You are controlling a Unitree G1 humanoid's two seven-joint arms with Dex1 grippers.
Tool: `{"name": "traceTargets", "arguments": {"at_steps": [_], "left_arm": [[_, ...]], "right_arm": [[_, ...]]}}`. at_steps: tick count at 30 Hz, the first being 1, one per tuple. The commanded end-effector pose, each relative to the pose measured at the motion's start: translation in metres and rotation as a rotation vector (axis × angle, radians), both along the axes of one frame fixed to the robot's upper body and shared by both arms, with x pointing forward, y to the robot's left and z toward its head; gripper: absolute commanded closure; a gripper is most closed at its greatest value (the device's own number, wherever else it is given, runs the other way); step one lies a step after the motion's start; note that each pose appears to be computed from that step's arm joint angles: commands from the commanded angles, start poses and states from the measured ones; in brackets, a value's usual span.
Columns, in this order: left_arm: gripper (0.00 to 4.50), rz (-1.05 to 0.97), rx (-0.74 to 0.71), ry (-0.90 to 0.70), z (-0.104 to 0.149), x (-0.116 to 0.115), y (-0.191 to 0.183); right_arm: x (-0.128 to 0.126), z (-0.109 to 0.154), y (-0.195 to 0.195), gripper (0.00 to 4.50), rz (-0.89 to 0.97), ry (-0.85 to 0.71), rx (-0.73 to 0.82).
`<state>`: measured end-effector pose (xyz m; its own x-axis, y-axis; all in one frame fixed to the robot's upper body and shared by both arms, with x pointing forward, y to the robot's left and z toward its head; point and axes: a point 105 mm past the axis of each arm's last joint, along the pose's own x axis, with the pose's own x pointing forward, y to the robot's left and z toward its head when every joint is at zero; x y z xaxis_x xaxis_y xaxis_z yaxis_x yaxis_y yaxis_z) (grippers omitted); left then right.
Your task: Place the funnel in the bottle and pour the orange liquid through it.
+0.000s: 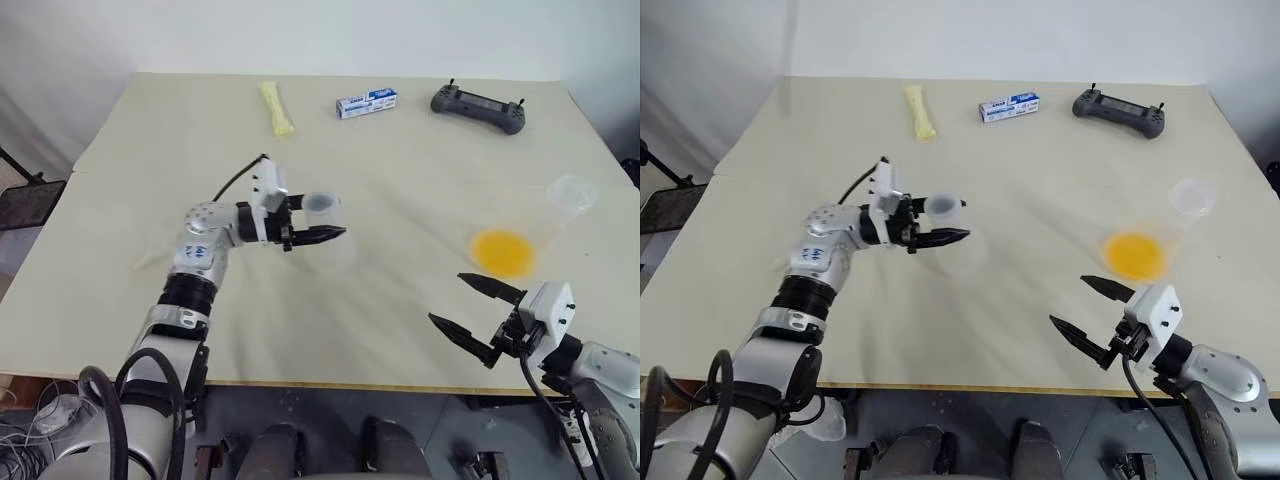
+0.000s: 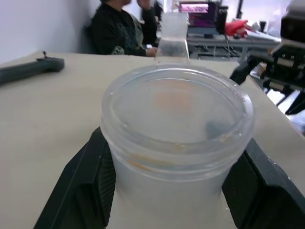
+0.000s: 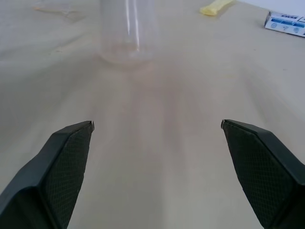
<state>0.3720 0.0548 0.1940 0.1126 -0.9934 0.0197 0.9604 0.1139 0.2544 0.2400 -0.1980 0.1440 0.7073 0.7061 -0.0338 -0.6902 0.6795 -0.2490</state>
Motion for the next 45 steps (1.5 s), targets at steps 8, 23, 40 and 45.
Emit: {"name": "traceTargets", "arguments": {"at_steps": [8, 23, 40, 45], "left_arm": [[1.18, -0.022, 0.090, -0.064, 0.002, 0.006, -0.015], [0.03, 0.022, 0.075, -0.022, 0.012, 0.001, 0.016], [0.03, 0.641, -0.014, 0.017, 0.018, -0.066, 0.185], [0.03, 0.800, -0.089, 0.079, 0.008, -0.103, 0.214]], "right_arm": [[-0.007, 0.006, 0.002, 0.00, -0.038, -0.040, -0.001], [0.004, 0.008, -0.003, 0.00, -0.024, -0.061, -0.022], [0.013, 0.010, -0.011, 0.00, 0.096, -0.005, -0.035], [0.009, 0.017, -0.007, 0.00, 0.176, -0.012, -0.003]]}}
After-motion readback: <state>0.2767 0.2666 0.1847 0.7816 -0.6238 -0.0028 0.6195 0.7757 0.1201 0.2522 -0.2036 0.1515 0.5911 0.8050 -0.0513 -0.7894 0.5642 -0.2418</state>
